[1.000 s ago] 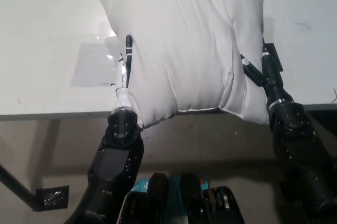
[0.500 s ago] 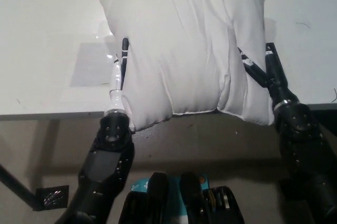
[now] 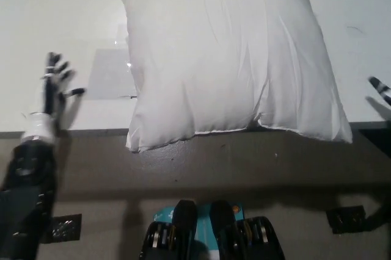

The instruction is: The robot uses both hands to lift the pillow and then drops it on the table

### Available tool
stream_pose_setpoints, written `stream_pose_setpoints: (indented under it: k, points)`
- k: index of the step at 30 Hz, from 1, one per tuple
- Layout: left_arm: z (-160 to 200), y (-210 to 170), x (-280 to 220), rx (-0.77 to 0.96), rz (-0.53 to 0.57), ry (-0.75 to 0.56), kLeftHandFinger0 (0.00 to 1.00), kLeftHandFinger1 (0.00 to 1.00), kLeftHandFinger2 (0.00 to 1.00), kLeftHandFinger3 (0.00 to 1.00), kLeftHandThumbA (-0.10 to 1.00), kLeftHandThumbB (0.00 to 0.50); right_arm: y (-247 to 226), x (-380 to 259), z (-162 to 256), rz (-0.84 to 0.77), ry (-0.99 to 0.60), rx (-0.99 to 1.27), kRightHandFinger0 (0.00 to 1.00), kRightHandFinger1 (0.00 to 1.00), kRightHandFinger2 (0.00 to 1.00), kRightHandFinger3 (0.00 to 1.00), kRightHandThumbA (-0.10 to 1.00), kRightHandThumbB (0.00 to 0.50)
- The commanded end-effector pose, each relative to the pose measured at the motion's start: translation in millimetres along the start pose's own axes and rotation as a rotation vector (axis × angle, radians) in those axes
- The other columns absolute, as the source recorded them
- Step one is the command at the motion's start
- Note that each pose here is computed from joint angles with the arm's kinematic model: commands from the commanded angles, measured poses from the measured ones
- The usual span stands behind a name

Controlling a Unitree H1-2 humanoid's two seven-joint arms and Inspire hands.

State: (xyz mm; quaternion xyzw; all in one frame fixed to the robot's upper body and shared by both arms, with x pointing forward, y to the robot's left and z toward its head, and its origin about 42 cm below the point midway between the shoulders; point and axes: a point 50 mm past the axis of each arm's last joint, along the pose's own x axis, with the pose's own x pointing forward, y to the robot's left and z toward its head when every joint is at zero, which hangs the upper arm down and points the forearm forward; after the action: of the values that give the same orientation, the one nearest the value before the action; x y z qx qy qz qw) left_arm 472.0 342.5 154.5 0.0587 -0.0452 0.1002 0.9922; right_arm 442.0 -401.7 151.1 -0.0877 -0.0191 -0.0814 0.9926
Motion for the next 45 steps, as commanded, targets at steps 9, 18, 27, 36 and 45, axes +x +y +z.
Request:
stream_pose_setpoints:
  k: [9,18,27,36,45]
  points:
    - [-9,8,-116,-0.026,0.013,-0.13,1.0,1.0,1.0,1.0,1.0,0.274,-13,-137,-28,0.039,-0.151,-0.11,1.0,1.0,1.0,1.0,1.0,0.401]
    - [-24,-10,-218,-0.06,0.04,-0.103,1.0,1.0,1.0,1.0,1.0,0.282,34,-234,-43,0.146,-0.184,-0.14,1.0,1.0,1.0,1.0,1.0,0.351]
    - [-32,-49,-255,-0.06,0.011,-0.152,1.0,1.0,1.0,1.0,1.0,0.18,58,-268,-58,0.189,-0.148,-0.13,1.0,1.0,1.0,1.0,1.0,0.248]
    - [-42,-53,-246,-0.073,-0.018,-0.135,1.0,1.0,1.0,1.0,1.0,0.258,64,-261,-56,0.164,-0.163,-0.111,1.0,1.0,1.0,1.0,1.0,0.226]
    - [-41,-47,-247,-0.043,-0.071,-0.147,1.0,1.0,1.0,1.0,1.0,0.284,66,-254,-54,0.209,-0.148,-0.052,1.0,1.0,1.0,1.0,1.0,0.241]
